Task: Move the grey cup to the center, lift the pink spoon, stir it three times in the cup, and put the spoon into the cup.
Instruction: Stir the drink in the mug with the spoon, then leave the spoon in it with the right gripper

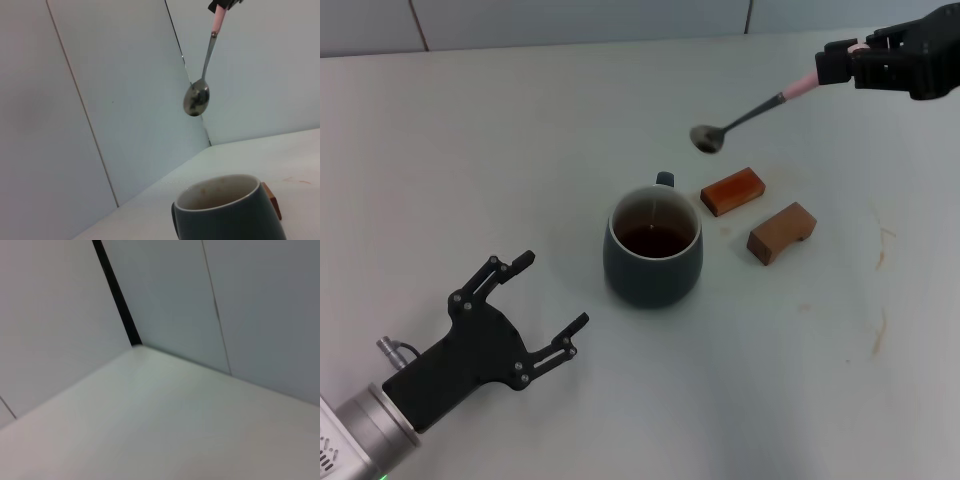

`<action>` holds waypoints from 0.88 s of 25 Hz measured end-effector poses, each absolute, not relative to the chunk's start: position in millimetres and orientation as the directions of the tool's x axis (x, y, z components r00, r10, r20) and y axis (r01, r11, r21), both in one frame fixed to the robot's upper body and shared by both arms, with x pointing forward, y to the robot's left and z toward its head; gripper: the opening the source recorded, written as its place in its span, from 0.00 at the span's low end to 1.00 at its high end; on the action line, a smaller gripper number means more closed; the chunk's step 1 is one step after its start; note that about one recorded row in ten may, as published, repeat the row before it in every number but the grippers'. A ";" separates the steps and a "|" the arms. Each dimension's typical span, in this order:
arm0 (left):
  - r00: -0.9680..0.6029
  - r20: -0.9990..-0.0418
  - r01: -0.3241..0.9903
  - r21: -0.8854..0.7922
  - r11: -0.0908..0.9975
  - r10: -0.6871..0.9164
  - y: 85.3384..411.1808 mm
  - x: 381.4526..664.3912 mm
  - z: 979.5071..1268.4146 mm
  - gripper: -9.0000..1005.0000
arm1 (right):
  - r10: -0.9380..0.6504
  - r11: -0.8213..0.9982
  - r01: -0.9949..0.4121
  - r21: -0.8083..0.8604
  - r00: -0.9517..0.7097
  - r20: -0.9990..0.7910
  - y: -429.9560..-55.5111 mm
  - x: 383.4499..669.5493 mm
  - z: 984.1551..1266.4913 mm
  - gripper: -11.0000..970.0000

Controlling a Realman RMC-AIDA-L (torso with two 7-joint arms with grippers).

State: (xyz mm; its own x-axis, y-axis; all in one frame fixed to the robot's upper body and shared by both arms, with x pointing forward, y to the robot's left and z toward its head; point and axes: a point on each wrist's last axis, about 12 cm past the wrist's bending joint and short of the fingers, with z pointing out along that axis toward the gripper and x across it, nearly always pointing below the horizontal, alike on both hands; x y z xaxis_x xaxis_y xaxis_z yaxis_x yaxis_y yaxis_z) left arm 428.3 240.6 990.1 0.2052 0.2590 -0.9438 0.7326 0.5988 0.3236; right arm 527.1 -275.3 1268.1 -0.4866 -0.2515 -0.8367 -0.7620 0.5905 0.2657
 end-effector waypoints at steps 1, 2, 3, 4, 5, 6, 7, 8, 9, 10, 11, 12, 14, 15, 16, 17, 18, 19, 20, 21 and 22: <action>0.206 -0.944 0.730 0.324 0.602 0.259 240.8 429.1 990.4 0.86 | -0.276 0.599 -0.757 0.262 -0.502 -0.820 -271.6 529.7 1275.8 0.14; 0.206 -0.944 0.728 0.325 0.603 0.259 240.9 429.5 990.6 0.86 | -0.299 0.605 -0.754 0.257 -0.513 -0.805 -268.0 532.8 1282.9 0.14; 0.206 -0.944 0.728 0.325 0.603 0.259 240.9 429.5 990.6 0.86 | -0.316 0.608 -0.752 0.255 -0.524 -0.791 -264.7 535.9 1288.6 0.14; 0.206 -0.944 0.728 0.325 0.603 0.259 240.9 429.5 990.6 0.86 | -0.333 0.612 -0.749 0.253 -0.534 -0.777 -261.0 539.4 1294.7 0.14; 0.206 -0.944 0.728 0.325 0.603 0.259 240.9 429.5 990.6 0.86 | -0.350 0.615 -0.748 0.249 -0.542 -0.764 -257.2 543.0 1299.8 0.14; 0.207 -0.944 0.726 0.325 0.605 0.258 241.0 430.2 990.9 0.86 | -0.364 0.619 -0.746 0.246 -0.550 -0.752 -253.7 546.1 1303.6 0.14; 0.207 -0.944 0.726 0.325 0.605 0.258 241.0 430.2 990.9 0.86 | -0.381 0.620 -0.747 0.239 -0.553 -0.741 -249.2 549.7 1308.5 0.14; 0.207 -0.944 0.725 0.325 0.607 0.258 241.2 430.4 991.0 0.86 | -0.395 0.626 -0.744 0.234 -0.561 -0.727 -245.5 553.2 1311.9 0.14; 0.207 -0.944 0.724 0.325 0.609 0.258 241.3 430.7 991.2 0.86 | -0.408 0.629 -0.743 0.227 -0.565 -0.717 -241.7 556.8 1315.7 0.14; 0.203 -0.945 0.720 0.321 0.615 0.255 241.9 431.5 991.5 0.86 | -0.420 0.633 -0.741 0.226 -0.574 -0.704 -239.1 559.8 1317.1 0.14; 0.203 -0.946 0.720 0.320 0.616 0.254 242.0 431.6 991.6 0.86 | -0.433 0.635 -0.739 0.225 -0.582 -0.688 -235.4 564.0 1319.6 0.14; 0.201 -0.946 0.718 0.318 0.619 0.253 242.4 432.0 991.8 0.86 | -0.442 0.636 -0.738 0.226 -0.588 -0.677 -233.3 566.5 1320.6 0.14; 0.201 -0.946 0.714 0.318 0.624 0.253 243.5 432.8 992.2 0.86 | -0.457 0.631 -0.740 0.234 -0.598 -0.658 -228.6 570.5 1321.5 0.14; 0.201 -0.946 0.713 0.318 0.625 0.253 243.9 433.0 992.3 0.86 | -0.464 0.626 -0.742 0.240 -0.601 -0.651 -226.3 572.1 1321.5 0.14; 0.201 -0.946 0.712 0.319 0.626 0.253 244.2 433.2 992.4 0.86 | -0.468 0.621 -0.743 0.247 -0.605 -0.644 -224.4 573.6 1321.1 0.14; 0.201 -0.946 0.710 0.319 0.628 0.253 244.5 433.5 992.5 0.86 | -0.472 0.617 -0.745 0.254 -0.608 -0.638 -222.3 575.1 1320.4 0.14; 0.201 -0.946 0.708 0.319 0.630 0.253 244.7 433.7 992.7 0.86 | -0.476 0.612 -0.747 0.260 -0.610 -0.633 -220.4 575.9 1319.6 0.14; 0.201 -0.946 0.706 0.319 0.632 0.253 245.1 434.1 992.8 0.86 | -0.485 0.604 -0.751 0.267 -0.612 -0.625 -216.1 576.7 1317.5 0.14; 0.201 -0.946 0.704 0.319 0.634 0.253 245.2 434.4 993.0 0.86 | -0.485 0.604 -0.751 0.267 -0.612 -0.625 -216.1 576.7 1317.5 0.14; 0.202 -0.946 0.704 0.319 0.634 0.253 245.2 434.6 993.1 0.86 | -0.490 0.601 -0.752 0.270 -0.614 -0.620 -214.2 577.4 1315.7 0.14; 0.202 -0.946 0.704 0.320 0.634 0.253 245.2 434.7 993.2 0.86 | -0.492 0.600 -0.752 0.273 -0.616 -0.616 -212.5 578.4 1313.9 0.14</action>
